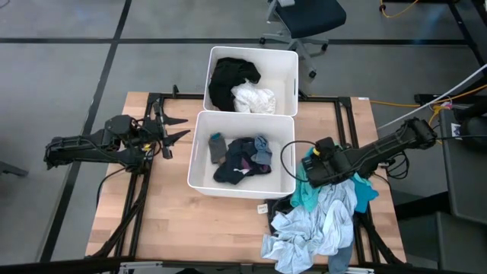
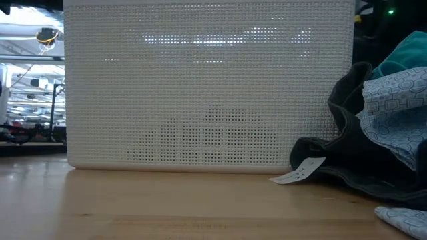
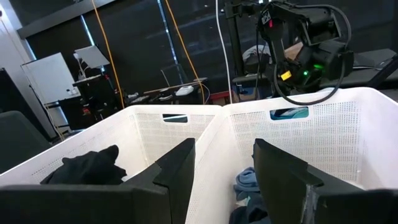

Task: Sort clothes
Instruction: Put the blue shorts into the bottom white bin

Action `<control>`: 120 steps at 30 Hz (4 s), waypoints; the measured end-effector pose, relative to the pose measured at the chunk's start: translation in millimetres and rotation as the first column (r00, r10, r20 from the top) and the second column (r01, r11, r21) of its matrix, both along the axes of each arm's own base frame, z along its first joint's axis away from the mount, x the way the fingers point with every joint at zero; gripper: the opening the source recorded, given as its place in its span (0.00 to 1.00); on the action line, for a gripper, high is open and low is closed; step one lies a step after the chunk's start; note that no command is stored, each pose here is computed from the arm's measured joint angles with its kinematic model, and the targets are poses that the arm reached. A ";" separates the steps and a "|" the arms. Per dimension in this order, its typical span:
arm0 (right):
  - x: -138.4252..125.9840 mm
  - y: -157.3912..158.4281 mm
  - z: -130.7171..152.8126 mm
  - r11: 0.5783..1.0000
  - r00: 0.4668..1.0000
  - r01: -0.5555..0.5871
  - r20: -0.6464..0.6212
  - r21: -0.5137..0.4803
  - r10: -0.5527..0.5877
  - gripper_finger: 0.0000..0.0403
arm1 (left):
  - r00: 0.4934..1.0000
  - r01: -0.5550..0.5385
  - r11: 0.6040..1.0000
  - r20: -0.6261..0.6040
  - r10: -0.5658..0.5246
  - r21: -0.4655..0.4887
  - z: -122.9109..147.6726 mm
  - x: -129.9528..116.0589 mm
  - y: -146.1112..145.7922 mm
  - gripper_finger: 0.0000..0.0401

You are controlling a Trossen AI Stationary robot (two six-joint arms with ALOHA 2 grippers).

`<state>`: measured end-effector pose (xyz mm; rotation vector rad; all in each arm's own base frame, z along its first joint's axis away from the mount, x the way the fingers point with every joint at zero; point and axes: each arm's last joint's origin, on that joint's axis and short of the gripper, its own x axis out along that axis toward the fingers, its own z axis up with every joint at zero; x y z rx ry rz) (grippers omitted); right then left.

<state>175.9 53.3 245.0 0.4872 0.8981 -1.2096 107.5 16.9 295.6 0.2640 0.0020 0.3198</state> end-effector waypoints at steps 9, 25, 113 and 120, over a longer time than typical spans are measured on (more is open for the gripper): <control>4.6 -0.8 -1.5 1.000 1.000 0.010 0.029 0.006 -0.010 0.52 | 1.000 0.000 1.000 0.000 0.000 0.000 0.0 0.0 0.0 0.38; 6.1 -20.0 -28.0 0.998 0.999 0.053 0.005 -0.014 -0.053 0.24 | 1.000 0.000 1.000 -0.001 0.000 0.004 0.0 0.0 0.0 0.38; 71.3 -7.1 288.4 0.683 0.549 -0.195 0.499 -0.704 0.671 0.02 | 1.000 0.000 1.000 -0.011 0.000 -0.005 -1.2 0.0 0.0 0.38; 92.8 -0.9 274.3 0.667 0.575 -0.247 0.448 -0.703 0.685 0.02 | 1.000 0.000 1.000 -0.011 0.000 -0.005 -1.2 0.0 0.0 0.38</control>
